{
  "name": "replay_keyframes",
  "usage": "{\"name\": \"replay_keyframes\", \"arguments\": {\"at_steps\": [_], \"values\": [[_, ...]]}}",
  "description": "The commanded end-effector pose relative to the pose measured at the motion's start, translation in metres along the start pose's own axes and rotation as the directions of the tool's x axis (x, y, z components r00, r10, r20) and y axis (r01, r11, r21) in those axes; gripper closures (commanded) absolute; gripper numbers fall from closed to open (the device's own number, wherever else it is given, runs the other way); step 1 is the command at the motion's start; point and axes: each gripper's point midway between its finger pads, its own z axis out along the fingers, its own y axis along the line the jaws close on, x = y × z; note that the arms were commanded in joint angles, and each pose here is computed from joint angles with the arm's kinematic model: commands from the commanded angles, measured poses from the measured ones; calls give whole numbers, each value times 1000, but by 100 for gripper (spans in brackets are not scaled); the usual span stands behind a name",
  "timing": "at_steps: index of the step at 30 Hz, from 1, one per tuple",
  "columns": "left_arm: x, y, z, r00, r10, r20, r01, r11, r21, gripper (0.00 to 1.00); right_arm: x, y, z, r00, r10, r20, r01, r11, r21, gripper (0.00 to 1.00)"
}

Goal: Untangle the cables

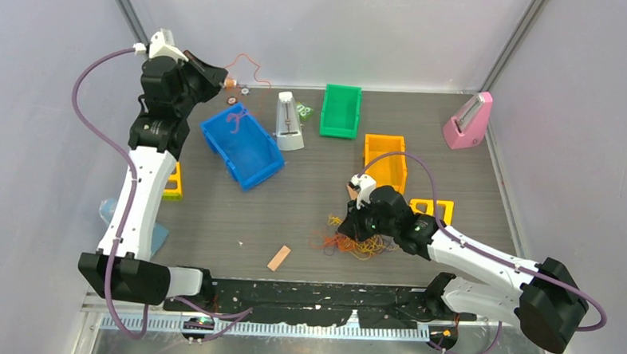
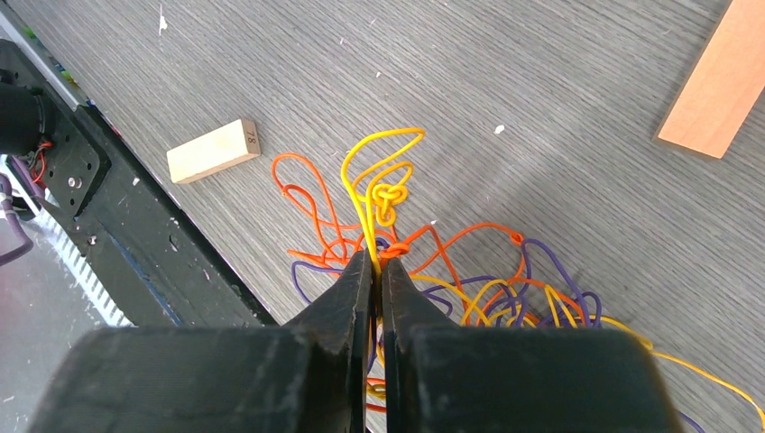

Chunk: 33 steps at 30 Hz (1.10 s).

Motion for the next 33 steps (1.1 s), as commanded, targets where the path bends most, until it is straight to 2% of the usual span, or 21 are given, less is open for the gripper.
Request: {"name": "replay_keyframes", "arguments": {"at_steps": [1,7,12,16,22,28,33], "values": [[-30,-17,-19,997,35,67,-35,999,5,100,-24,15,-3,997,-14,72,17,999,-51,95],[-31,-3,-25,996,26,80,-23,999,-38,100,-22,15,-2,998,-11,68,15,999,-52,95],[-28,22,-26,995,43,86,-30,989,-145,100,-21,14,-3,998,-9,67,13,999,-53,95],[-10,50,-24,997,28,76,-10,974,-227,100,-20,14,-3,998,-8,66,11,999,-51,95],[24,77,-9,1000,-21,22,26,961,-277,100,-20,14,-2,998,-9,64,12,999,-52,95],[26,110,-16,1000,-18,25,27,892,-452,100,-19,12,-3,998,-9,64,12,999,-44,95],[34,116,-17,999,-40,17,43,866,-498,100,-18,12,-1,998,-8,63,10,999,-46,95]]}}
